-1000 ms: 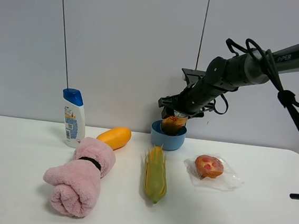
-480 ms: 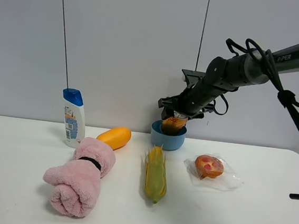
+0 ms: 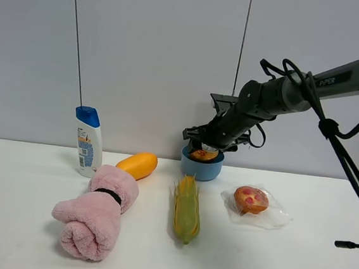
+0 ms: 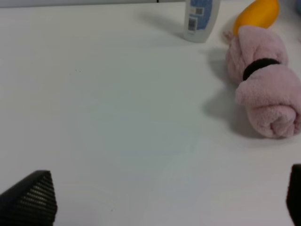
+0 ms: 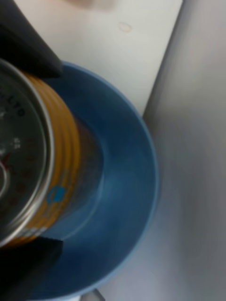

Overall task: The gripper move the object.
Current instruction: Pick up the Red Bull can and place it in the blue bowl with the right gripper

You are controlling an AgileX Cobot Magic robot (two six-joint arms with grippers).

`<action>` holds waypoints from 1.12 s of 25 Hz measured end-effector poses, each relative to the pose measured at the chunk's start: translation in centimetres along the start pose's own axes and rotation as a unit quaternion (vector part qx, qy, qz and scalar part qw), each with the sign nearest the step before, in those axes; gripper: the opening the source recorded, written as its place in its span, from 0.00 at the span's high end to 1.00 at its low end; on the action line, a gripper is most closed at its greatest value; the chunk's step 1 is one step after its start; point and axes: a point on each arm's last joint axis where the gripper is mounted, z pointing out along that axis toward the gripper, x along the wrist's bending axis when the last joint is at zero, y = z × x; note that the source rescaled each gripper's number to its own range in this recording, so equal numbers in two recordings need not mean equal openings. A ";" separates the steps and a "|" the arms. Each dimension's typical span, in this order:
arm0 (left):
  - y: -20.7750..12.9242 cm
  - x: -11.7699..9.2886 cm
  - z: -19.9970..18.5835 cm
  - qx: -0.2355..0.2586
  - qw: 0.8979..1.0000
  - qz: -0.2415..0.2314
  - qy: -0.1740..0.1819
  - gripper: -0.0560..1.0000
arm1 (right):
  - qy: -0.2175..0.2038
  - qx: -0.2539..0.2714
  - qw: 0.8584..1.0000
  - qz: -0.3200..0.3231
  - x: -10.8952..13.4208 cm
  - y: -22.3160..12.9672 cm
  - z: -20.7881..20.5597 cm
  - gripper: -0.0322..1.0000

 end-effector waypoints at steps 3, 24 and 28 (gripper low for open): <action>0.0 0.0 0.0 0.000 1.000 0.000 0.000 0.00 | -0.001 0.001 1.000 -0.003 0.0 0.0 0.0 0.97; 0.0 0.0 0.0 0.000 1.000 0.000 0.000 0.00 | -0.004 -0.019 1.000 -0.011 0.1 1.4 -1.5 0.00; 0.0 0.0 0.0 0.000 1.000 0.000 0.000 0.00 | 0.002 -0.018 1.000 -0.013 0.4 3.0 -4.1 0.00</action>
